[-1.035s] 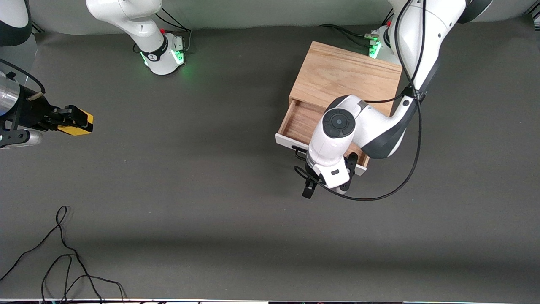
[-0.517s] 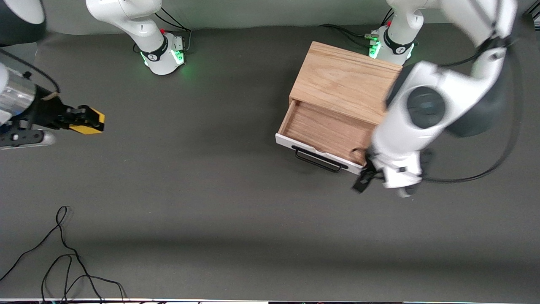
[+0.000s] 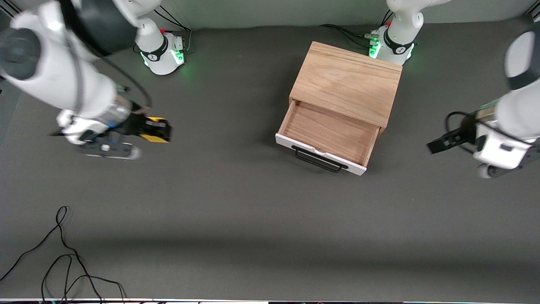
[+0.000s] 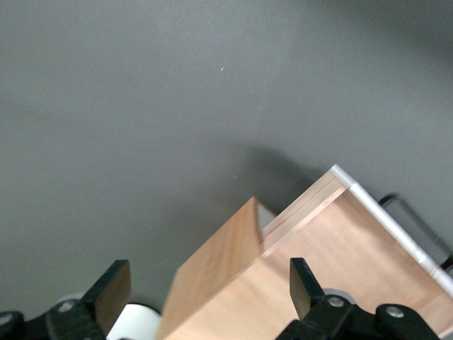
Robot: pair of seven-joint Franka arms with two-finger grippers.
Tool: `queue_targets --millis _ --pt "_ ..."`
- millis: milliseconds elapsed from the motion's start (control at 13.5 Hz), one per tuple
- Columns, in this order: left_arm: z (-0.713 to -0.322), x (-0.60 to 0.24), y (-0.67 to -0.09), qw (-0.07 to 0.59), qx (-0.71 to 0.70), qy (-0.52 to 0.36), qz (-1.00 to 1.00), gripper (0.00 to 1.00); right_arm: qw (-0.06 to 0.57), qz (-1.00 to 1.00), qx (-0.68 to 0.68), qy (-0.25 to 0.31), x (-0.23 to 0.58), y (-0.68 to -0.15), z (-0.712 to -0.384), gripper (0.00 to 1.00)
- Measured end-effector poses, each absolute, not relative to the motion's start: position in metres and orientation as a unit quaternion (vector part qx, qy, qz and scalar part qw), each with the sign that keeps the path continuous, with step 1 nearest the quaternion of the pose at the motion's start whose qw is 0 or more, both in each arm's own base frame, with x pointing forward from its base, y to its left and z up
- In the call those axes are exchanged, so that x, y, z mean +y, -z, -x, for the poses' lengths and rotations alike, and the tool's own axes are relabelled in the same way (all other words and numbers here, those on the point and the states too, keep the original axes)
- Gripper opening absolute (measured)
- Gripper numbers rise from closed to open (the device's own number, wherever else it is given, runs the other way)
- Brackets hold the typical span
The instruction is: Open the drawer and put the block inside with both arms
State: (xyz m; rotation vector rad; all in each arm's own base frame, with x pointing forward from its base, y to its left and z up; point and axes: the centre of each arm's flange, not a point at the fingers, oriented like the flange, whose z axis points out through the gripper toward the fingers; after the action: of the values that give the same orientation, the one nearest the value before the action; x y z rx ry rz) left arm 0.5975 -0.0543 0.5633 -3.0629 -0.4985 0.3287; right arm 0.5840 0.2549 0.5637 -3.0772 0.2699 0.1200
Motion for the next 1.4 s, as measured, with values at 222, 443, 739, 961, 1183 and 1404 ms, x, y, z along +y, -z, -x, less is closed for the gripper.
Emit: queue_targets --millis 222,443,739,961,1183,1404 --pt "-0.585 -0.029 -0.571 0.008 -0.092 -0.108 0.990 1.00 0.016 0.992 0.116 -0.042 0.323 -0.540 -0.579 0.56" --pt "-0.566 -0.023 -0.572 0.016 -0.045 -0.093 0.995 1.00 0.012 0.987 0.153 -0.041 0.402 -0.506 -0.564 0.56" --pt "-0.548 -0.029 -0.585 0.027 -0.025 -0.073 0.997 1.00 0.019 0.983 0.179 -0.026 0.494 -0.452 -0.540 0.56" --pt "-0.546 -0.004 -0.592 0.024 0.006 -0.064 0.998 1.00 0.034 0.978 0.207 -0.018 0.541 -0.417 -0.522 0.56" --pt "-0.546 0.019 -0.596 0.021 0.009 -0.052 0.998 1.00 0.046 0.973 0.225 -0.030 0.581 -0.380 -0.495 0.56" --pt "-0.547 0.012 -0.594 0.018 0.015 -0.050 0.998 1.00 0.046 0.971 0.232 -0.035 0.607 -0.354 -0.473 0.56"
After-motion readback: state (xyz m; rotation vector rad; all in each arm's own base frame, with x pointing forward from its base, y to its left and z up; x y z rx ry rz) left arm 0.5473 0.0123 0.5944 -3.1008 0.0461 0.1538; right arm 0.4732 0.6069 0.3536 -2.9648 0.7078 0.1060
